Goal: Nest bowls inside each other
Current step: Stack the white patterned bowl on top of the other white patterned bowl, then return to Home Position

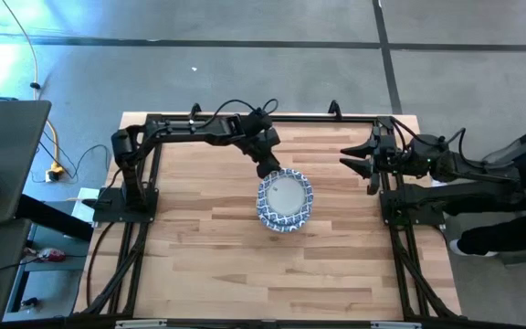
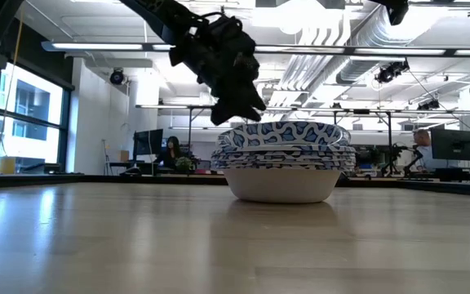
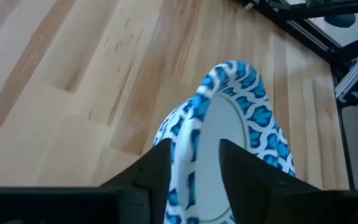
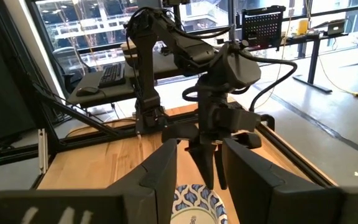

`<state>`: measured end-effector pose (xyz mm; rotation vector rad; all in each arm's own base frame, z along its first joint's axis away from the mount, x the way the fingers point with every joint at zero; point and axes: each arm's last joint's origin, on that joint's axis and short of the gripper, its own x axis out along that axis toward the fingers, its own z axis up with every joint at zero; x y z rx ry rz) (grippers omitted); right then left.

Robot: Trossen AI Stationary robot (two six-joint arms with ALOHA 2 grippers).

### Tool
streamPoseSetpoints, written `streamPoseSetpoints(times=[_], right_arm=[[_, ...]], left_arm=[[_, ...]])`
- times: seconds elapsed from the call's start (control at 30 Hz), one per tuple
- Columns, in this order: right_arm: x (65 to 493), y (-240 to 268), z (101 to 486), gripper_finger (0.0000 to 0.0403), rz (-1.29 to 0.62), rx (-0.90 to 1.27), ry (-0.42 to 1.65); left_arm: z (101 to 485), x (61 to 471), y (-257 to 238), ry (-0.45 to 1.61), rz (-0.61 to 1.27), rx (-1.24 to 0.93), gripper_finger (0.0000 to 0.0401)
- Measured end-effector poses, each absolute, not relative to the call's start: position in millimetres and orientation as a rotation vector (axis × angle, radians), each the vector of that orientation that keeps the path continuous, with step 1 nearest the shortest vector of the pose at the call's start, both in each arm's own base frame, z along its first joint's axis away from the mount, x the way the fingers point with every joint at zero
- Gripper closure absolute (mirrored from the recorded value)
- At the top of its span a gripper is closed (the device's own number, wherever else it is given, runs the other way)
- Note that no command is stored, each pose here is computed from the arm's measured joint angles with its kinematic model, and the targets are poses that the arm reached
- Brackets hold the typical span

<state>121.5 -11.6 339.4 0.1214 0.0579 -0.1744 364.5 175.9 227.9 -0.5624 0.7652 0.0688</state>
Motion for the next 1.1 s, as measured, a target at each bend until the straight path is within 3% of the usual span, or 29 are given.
streamPoseSetpoints(times=[0.43, 0.73, 0.93, 1.1], right_arm=[[121, -12, 339, 0.0281, -0.175, 0.121, 0.058], [122, -12, 339, 0.0281, -0.175, 0.129, 0.058], [122, -12, 339, 0.0281, -0.175, 0.132, 0.06], [122, -12, 339, 0.0281, -0.175, 0.132, 0.061]], left_arm=[[228, 369, 174, 0.753, 0.105, -0.527, 0.0339], [202, 381, 163, 0.823, 0.057, -0.549, 0.0378], [193, 386, 156, 0.852, 0.022, -0.563, 0.0387], [199, 381, 161, 0.843, 0.033, -0.579, 0.0373]])
